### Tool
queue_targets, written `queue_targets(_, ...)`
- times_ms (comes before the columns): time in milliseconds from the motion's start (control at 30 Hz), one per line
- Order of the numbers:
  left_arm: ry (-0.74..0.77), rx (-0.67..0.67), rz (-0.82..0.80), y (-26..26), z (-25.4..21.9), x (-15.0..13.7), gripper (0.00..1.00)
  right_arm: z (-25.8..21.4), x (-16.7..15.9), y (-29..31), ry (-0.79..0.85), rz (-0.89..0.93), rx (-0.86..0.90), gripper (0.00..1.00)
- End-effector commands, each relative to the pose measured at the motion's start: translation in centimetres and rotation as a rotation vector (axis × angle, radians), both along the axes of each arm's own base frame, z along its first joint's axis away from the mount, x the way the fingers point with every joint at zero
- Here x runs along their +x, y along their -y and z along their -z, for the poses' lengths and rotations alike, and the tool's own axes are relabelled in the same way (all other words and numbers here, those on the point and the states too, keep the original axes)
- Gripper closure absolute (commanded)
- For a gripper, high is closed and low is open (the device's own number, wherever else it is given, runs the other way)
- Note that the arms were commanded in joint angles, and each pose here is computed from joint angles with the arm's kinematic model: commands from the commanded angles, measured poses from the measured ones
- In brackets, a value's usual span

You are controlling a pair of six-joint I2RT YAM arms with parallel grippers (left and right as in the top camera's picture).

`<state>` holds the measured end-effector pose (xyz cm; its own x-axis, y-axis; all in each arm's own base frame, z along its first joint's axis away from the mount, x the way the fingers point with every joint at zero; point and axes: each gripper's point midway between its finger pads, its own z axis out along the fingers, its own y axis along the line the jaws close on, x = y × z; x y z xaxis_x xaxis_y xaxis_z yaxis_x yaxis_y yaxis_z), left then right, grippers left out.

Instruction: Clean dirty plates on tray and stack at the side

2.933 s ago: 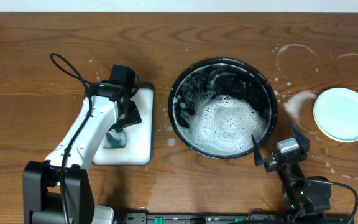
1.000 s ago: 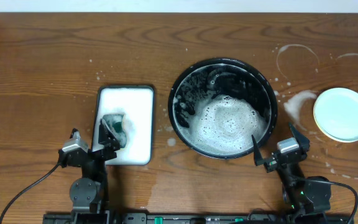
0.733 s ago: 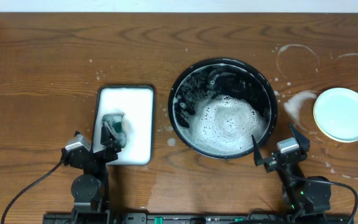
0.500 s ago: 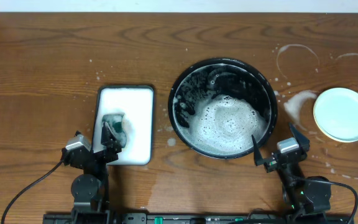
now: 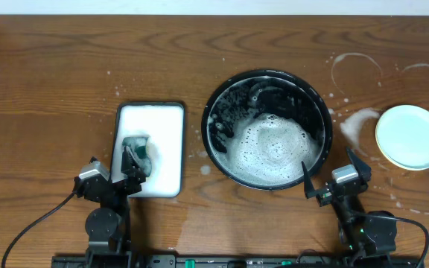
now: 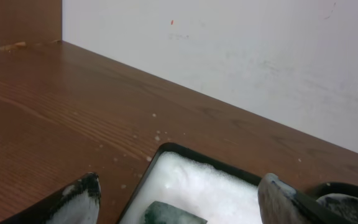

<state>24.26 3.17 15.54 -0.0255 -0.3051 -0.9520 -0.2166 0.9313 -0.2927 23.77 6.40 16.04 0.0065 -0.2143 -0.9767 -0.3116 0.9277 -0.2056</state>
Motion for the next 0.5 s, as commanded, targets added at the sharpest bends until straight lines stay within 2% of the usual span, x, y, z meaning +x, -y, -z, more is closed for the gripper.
queue_targets(0, -0.072, 0.022, -0.010, -0.27, 1.88, -0.15, 0.18, 0.08, 0.13, 0.55, 0.001, 0.024, -0.008, 0.01)
queue_targets(467, -0.072, 0.022, -0.010, -0.27, 1.88, -0.15, 0.18, 0.08, 0.13, 0.55, 0.001, 0.024, -0.008, 0.01)
